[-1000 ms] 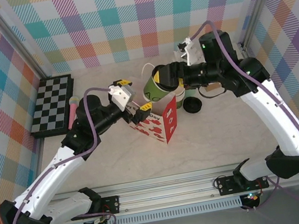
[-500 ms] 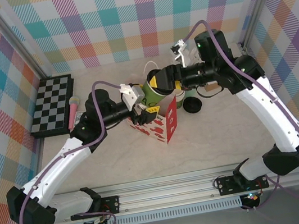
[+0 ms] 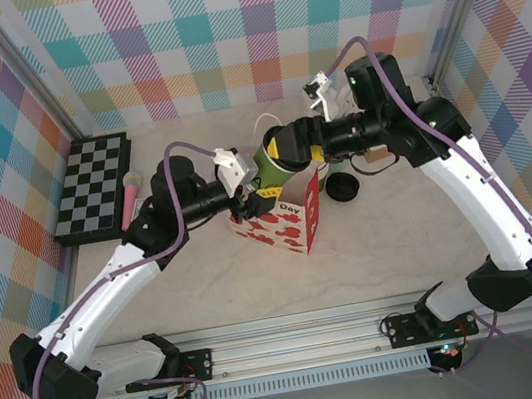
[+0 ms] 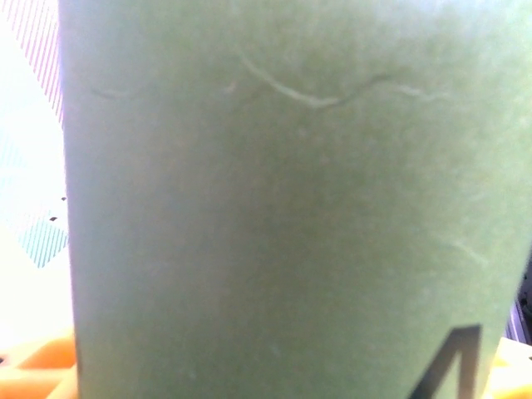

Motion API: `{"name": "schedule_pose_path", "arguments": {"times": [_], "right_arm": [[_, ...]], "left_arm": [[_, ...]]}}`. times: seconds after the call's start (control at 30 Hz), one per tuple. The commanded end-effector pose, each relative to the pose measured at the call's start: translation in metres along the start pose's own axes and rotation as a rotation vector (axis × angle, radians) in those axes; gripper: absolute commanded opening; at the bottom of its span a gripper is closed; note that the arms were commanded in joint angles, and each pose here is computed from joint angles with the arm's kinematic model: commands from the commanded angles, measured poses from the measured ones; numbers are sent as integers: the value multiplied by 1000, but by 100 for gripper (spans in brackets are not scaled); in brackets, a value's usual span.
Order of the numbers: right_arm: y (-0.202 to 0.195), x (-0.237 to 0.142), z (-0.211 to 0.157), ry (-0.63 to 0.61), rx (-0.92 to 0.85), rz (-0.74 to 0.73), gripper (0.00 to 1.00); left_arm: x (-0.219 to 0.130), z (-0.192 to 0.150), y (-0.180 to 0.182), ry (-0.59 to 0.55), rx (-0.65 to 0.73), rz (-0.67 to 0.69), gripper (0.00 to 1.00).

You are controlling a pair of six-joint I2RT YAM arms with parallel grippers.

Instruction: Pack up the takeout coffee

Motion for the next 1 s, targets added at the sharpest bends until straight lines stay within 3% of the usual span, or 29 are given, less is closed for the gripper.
{"name": "schedule_pose_path", "arguments": {"times": [0.0,0.7,0.97], "right_arm": [[2,-5,3,-7,-37,-19,99],[-9,9,-7,120,-41,-209,100],[-1,8,-8,132,-29,-162,95]], "left_arm": [[-3,5,1,30,42,9,59],[-1,2,3,103,43,8,61],[0,1,5,107,43,17,61]]}}
Point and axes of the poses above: each hand's point on the last joint's axis, 136 mm out from that joint toward the fingers, its own x axis out along the fingers, its own y axis along the line the jaws close on, z = x × y, the point moved 3 cm from there along -x, back along the fingers, and after that the axes turned 11 degrees about -x, right-handed, at the moved point
